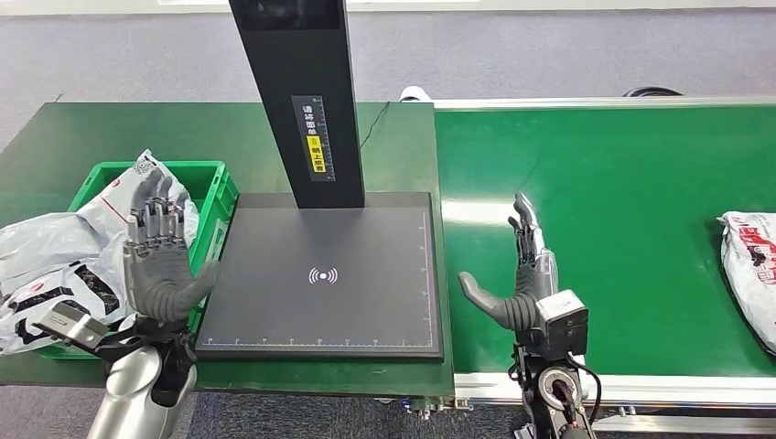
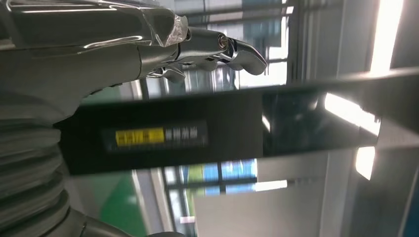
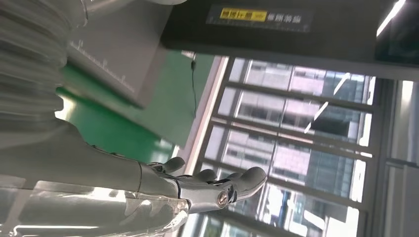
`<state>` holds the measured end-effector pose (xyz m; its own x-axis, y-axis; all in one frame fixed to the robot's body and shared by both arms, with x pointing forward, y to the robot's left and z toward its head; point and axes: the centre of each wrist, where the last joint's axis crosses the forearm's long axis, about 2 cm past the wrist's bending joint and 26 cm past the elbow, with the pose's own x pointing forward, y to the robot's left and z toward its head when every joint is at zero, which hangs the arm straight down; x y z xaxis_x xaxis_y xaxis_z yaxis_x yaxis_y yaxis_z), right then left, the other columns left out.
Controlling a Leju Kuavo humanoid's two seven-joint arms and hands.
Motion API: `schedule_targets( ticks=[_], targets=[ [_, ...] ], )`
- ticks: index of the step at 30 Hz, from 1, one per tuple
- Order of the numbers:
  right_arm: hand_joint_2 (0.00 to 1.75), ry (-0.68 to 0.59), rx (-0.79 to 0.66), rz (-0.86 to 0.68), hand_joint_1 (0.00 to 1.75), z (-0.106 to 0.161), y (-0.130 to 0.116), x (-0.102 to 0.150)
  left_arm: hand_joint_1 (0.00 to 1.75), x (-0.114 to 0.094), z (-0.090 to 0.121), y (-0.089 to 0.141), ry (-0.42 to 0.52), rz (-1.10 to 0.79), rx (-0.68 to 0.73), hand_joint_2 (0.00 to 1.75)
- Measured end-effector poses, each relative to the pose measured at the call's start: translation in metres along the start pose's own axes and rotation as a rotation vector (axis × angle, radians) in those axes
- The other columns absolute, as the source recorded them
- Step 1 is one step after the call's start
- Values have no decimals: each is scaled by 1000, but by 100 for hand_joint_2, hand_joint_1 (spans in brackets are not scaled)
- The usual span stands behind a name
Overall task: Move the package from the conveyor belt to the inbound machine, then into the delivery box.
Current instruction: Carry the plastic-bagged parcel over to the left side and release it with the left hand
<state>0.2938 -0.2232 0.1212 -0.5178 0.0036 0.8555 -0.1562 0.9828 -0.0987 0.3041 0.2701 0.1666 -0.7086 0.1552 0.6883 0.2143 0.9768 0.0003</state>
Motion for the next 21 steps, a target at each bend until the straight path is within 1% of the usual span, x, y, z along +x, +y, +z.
schedule_targets(
  ticks=[6, 10, 13, 15, 17, 21],
  targets=[
    [175, 20, 28, -68, 0, 0, 1, -3, 0, -7, 3, -23, 47, 77, -73, 175],
    [175, 48, 63, -152, 0, 0, 4, -6, 0, -11, 5, -37, 107, 145, -128, 175],
    [175, 146, 101, -225, 0, 0, 9, -13, 0, -17, 10, -47, 164, 185, -150, 175],
    [175, 241, 126, -236, 0, 1, 13, -20, 0, -22, 16, -53, 210, 205, -153, 175],
    [175, 310, 137, -232, 0, 4, 17, -28, 0, -28, 21, -59, 251, 220, -154, 175],
    [175, 366, 147, -233, 0, 6, 22, -37, 0, -34, 29, -65, 291, 238, -149, 175]
  ],
)
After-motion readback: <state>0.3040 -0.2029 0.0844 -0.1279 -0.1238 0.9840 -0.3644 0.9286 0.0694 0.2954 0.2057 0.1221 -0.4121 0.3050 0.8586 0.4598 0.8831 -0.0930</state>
